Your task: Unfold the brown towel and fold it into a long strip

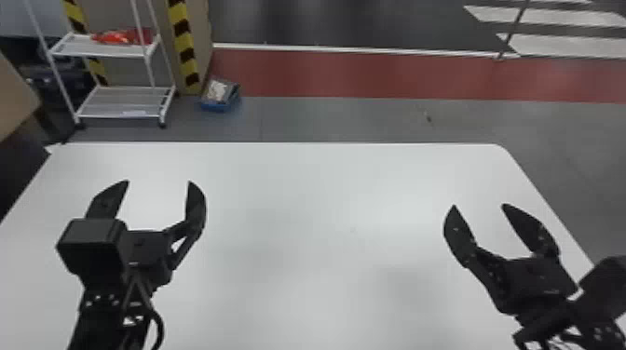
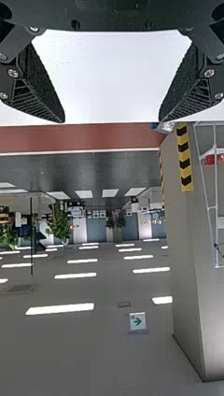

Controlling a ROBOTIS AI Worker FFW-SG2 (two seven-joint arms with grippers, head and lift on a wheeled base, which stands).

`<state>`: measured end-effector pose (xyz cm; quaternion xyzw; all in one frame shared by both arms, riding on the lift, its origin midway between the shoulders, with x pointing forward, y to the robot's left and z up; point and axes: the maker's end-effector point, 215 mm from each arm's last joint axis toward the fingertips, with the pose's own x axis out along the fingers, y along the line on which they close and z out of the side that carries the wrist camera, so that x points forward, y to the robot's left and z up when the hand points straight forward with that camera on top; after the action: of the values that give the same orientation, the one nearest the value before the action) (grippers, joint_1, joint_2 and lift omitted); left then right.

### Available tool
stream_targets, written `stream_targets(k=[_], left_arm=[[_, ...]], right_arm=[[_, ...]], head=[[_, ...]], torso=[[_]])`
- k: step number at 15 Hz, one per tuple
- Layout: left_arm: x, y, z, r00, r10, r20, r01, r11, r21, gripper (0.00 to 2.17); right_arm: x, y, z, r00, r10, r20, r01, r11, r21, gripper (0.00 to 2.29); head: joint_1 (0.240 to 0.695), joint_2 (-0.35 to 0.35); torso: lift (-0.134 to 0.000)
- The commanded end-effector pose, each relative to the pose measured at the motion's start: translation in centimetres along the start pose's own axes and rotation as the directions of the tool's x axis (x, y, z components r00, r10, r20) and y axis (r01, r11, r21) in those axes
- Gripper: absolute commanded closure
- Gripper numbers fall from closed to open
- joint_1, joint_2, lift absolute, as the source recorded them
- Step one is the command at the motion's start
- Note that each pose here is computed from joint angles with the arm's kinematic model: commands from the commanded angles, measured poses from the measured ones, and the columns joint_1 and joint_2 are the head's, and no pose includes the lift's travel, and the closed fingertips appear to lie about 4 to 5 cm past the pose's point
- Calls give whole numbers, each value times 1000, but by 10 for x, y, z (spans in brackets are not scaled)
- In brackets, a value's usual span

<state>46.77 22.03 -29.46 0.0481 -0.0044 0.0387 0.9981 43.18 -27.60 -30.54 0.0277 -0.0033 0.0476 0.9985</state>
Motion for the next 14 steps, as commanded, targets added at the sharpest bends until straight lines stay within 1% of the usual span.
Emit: stream_targets(k=[1, 6, 11, 14], left_arm=[[-1, 0, -1, 1000, 0, -2, 0, 1000, -2, 130], [-1, 0, 1, 1000, 0, 3, 0, 1000, -6, 134], [-1, -1, 8, 1000, -6, 15, 6, 1000, -11, 134], [-2, -2, 7, 1000, -10, 13, 10, 1000, -11, 134]], right_arm=[[3, 2, -2, 1000, 3, -6, -3, 1000, 0, 151], [4, 0, -7, 1000, -1, -13, 1, 1000, 1, 151], [5, -1, -6, 1000, -1, -12, 1, 1000, -1, 151], [5, -1, -6, 1000, 0, -12, 0, 1000, -2, 151]], head=[[695, -70], [695, -67], [695, -70], [695, -72]], torso=[[-123], [-123], [-123], [-123]])
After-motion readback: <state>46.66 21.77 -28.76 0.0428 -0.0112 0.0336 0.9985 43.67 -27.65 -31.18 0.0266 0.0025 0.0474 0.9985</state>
